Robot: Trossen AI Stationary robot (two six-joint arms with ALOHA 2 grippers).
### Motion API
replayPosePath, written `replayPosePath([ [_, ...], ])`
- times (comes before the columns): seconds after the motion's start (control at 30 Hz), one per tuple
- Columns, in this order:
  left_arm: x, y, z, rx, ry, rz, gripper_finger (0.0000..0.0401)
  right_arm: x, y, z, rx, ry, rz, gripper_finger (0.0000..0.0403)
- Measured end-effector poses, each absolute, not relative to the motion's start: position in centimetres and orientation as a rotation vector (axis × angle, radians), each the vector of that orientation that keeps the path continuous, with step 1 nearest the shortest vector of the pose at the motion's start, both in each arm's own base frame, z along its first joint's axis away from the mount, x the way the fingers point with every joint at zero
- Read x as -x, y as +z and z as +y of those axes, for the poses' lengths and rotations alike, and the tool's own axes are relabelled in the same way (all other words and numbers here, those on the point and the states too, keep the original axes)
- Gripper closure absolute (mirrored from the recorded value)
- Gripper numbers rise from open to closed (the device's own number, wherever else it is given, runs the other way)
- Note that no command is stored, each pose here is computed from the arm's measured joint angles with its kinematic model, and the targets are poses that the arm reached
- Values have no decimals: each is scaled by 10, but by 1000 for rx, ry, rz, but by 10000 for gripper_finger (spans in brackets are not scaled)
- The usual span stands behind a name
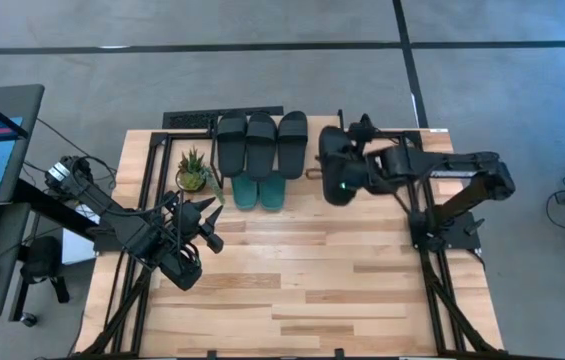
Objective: Pick and place slides into the shelf
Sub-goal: Put the black slide on the shelf
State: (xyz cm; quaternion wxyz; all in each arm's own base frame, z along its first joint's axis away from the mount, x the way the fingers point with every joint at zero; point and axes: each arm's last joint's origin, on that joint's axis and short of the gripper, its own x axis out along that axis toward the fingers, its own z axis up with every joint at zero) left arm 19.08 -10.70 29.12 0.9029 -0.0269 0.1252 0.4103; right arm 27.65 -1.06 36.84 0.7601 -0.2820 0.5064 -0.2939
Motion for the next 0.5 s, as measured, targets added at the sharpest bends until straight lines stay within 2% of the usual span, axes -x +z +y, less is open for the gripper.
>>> replayPosePath([
  [0.5,-191,291,-107,56,849,258,276,-288,380,-79,598,-689,1025,403],
])
